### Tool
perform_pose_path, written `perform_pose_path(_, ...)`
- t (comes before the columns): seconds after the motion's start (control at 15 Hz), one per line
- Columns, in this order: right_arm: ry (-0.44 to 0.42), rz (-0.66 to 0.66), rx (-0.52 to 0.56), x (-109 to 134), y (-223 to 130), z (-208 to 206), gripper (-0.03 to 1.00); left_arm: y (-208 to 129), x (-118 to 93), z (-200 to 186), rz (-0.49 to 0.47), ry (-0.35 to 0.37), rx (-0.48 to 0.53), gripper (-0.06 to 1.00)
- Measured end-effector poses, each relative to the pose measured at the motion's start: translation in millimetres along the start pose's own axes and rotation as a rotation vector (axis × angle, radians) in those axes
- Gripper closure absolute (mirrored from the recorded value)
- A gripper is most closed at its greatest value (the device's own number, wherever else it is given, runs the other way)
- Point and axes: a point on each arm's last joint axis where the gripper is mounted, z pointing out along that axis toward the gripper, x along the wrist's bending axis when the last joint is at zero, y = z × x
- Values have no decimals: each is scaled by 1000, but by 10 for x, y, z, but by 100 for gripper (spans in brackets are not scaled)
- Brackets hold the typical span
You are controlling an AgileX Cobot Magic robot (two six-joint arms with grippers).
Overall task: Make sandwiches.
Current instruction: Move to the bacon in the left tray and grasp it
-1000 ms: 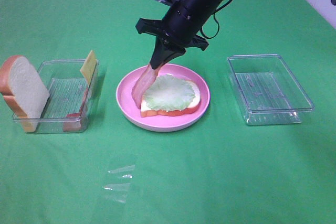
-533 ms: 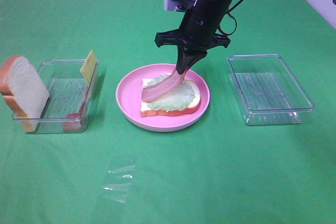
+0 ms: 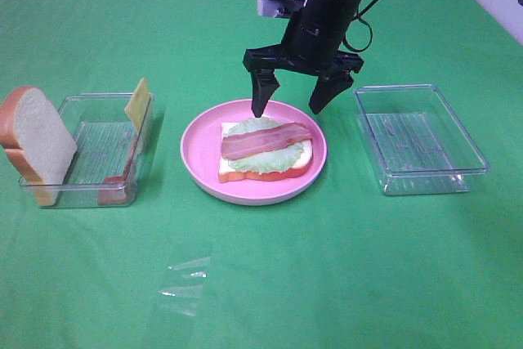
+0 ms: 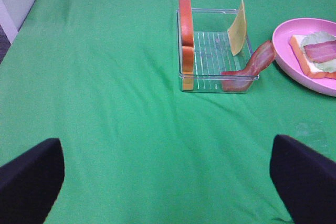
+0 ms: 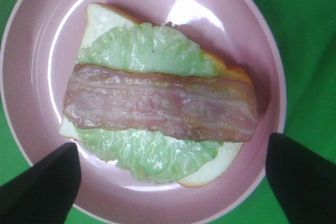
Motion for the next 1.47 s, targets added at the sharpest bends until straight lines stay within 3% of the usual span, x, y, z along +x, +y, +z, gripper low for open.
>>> perform_pose_path(0.27,-56,-43,-96,35,116,-392,3,0,0,0,0,0,0,-3)
perform_pose_path(0.4,-109,-8,-187,-104,161,-711,3,0,0,0,0,0,0,-3)
perform_pose_path(0.73,-197,149,-235,-905,54,-1058,3,0,0,0,0,0,0,-3)
perform_pose_path(1.13,-242,233,-149,-1244,-236,-1056,3,0,0,0,0,0,0,-3)
perform_pose_path(1.2,-240,254,-118,-1266,-423,-1109,5,0,0,0,0,0,0,-3)
perform_pose_path(1.47,-220,274,-72,-1056,-992,-1323,7,0,0,0,0,0,0,-3)
